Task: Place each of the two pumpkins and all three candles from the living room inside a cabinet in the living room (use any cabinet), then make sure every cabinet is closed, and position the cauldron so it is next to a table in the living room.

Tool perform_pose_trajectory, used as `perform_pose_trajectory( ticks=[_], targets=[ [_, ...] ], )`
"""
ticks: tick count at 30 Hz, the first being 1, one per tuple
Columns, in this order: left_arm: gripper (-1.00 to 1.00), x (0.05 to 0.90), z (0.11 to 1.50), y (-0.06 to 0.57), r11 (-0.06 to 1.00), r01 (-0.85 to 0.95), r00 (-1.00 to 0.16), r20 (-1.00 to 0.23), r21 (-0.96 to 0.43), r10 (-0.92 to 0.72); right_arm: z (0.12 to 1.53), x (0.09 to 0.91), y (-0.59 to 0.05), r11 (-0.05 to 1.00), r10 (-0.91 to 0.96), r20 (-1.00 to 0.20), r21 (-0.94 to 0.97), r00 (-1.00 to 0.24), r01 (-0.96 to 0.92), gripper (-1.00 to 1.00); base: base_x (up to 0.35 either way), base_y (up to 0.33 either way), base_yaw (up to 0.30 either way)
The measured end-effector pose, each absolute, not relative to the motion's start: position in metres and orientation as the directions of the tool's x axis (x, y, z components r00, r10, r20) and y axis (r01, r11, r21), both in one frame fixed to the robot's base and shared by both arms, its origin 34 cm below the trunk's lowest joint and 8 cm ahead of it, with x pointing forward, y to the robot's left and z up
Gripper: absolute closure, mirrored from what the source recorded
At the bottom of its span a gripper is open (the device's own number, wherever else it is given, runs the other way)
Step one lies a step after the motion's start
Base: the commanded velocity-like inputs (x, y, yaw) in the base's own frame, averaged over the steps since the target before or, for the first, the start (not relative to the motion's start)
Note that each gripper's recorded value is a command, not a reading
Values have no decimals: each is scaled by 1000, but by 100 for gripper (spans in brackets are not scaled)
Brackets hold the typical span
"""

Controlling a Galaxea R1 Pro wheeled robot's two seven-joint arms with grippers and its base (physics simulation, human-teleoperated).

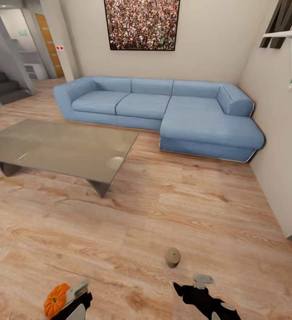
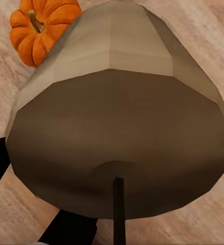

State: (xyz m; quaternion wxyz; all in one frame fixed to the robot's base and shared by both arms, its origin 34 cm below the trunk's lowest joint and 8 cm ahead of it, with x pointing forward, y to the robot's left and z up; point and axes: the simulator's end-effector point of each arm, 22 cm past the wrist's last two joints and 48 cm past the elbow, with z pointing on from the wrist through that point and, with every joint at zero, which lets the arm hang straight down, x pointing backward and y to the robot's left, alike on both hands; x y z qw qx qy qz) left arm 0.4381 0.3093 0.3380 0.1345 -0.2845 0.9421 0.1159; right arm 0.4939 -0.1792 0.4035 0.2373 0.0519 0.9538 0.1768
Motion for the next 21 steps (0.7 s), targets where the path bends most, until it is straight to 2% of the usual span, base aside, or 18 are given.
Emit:
perform_pose_trajectory(
  ticks=[7, 13, 21],
  targets=[
    [100, 439, 338, 308, 816, -560, -806, -319, 142, -498, 404, 494, -179, 932, 183, -434, 362, -882, 15, -100, 99, -121, 292],
    [100, 439, 338, 308, 818, -558, -808, -319, 143, -496, 403, 494, -179, 932, 183, -434, 362, -882, 15, -100, 23, -228, 292],
    [100, 439, 338, 308, 817, -558, -808, -320, 143, -495, 403, 494, -179, 932, 183, -434, 362, -882, 15, -100, 1, -35, 292]
  ],
)
